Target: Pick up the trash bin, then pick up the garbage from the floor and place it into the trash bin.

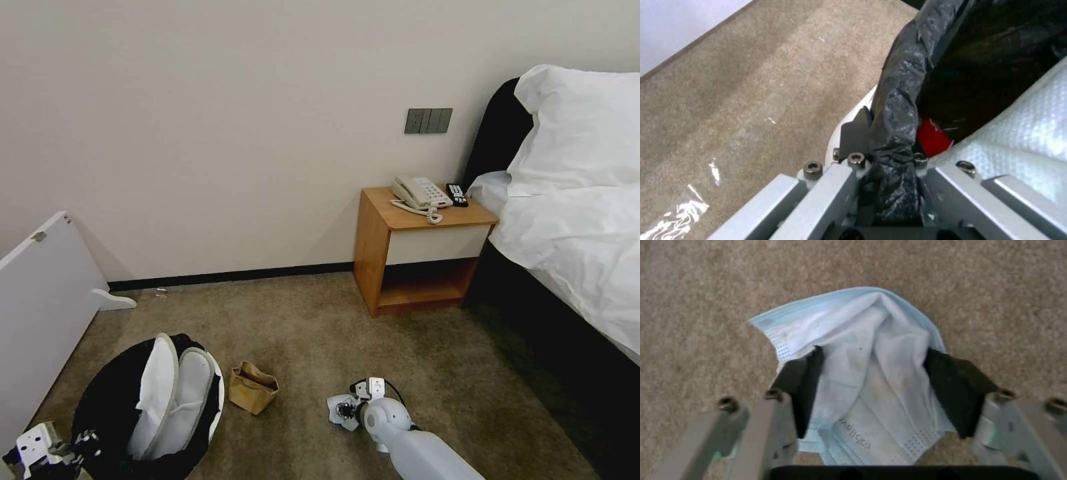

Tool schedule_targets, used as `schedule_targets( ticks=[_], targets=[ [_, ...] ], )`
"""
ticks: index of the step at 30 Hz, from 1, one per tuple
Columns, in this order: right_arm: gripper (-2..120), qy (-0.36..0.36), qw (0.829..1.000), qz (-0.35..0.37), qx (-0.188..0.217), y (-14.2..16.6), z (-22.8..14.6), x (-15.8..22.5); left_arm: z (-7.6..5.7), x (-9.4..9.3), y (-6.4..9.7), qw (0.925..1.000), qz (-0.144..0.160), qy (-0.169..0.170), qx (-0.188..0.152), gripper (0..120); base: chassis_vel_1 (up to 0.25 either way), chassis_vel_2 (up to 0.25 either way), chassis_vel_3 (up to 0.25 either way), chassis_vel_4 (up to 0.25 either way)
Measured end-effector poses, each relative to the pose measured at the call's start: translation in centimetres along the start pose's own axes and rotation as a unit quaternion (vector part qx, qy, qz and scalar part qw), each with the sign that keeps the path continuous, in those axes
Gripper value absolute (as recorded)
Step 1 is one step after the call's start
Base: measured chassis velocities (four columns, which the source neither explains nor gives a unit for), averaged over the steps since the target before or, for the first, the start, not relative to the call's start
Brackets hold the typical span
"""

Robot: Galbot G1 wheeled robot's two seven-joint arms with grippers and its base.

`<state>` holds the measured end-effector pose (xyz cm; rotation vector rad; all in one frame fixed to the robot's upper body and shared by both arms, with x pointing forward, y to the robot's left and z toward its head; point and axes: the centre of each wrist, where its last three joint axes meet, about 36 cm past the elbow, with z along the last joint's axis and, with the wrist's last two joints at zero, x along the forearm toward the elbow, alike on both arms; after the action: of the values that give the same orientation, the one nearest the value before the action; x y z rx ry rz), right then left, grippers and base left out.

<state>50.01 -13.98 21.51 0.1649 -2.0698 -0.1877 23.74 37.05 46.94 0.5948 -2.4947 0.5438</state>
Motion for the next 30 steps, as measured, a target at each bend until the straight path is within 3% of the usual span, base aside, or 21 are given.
schedule_targets(
  ticks=[8,12,14,30],
  targets=[
    [23,0.002,1.0,-0.003,0.011,0.0,0.4,-0.4,0.2,-0.2,-0.3,1.0,0.004,0.002,0.001,2,0.0,0.0,0.0,0.0],
    [13,0.002,1.0,-0.006,0.012,-0.1,0.5,-0.5,0.2,-0.2,-0.2,1.0,0.004,0.002,0.001,2,0.0,0.0,0.0,0.0],
    [2,0.005,1.0,-0.011,0.015,0.1,0.9,-0.5,0.2,-0.2,-0.2,1.0,0.003,0.002,0.002,2,0.0,0.0,0.0,0.0],
    [0,0.004,0.999,-0.029,0.026,0.3,2.0,0.2,0.5,-0.3,-0.5,1.0,0.006,0.004,0.002,2,0.0,0.0,0.0,0.0]
  ],
)
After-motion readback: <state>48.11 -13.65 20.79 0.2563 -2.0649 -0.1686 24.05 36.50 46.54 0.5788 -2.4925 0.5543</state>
